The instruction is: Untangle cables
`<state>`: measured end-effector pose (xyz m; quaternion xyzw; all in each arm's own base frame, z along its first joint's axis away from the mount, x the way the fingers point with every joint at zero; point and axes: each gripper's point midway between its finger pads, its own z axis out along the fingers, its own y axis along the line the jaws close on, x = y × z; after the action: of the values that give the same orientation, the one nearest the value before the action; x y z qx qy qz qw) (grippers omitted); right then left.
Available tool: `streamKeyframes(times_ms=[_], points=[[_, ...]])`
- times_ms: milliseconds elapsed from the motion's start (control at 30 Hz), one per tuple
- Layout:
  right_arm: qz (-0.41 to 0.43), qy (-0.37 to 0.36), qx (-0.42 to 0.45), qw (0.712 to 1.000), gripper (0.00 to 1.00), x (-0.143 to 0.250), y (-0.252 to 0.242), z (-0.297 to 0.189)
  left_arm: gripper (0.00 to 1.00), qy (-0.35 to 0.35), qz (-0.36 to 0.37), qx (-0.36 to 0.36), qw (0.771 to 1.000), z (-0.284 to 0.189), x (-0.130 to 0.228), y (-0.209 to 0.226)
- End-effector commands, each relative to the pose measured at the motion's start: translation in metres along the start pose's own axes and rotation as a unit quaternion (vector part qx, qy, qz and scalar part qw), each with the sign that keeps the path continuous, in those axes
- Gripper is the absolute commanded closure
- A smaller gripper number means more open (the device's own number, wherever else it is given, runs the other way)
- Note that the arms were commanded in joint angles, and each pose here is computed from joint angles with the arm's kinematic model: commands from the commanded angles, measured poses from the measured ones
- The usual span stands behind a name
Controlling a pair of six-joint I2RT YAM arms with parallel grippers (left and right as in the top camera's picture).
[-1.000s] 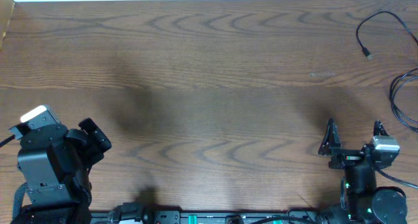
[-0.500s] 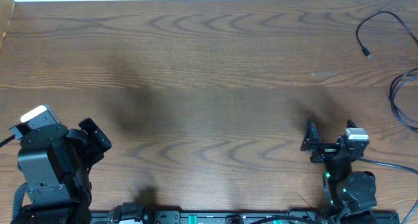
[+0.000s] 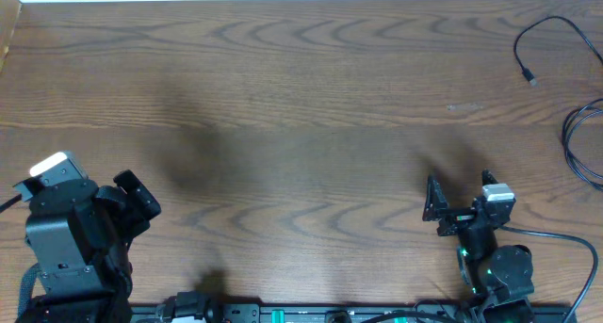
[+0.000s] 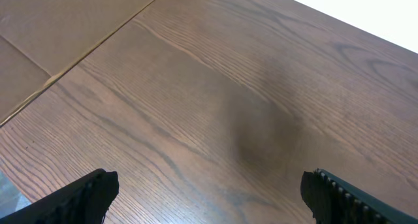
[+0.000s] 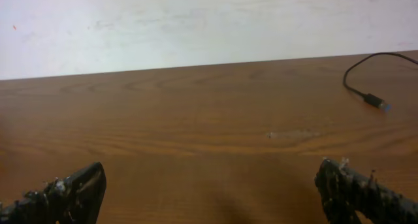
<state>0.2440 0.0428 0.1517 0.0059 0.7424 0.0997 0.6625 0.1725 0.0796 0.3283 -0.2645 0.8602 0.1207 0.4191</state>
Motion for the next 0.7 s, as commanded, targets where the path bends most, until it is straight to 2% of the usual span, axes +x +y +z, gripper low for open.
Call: streamKeyframes(times_ms=[0,400,667], points=[[0.0,0.022,0.0,1.0,0.01,0.011,-0.001,0.002,0.05,-0.009,0.001,-0.003,1.0,-0.004,-0.004,0.002],[-0.015,0.196,0.017,0.98,0.01,0.091,-0.009,0.006,0.05,-0.009,0.001,-0.003,1.0,-0.004,-0.004,0.002],[-0.022,0.278,0.032,0.96,0.01,0.129,-0.017,-0.003,0.05,-0.008,0.001,-0.002,1.0,-0.004,-0.004,0.002]])
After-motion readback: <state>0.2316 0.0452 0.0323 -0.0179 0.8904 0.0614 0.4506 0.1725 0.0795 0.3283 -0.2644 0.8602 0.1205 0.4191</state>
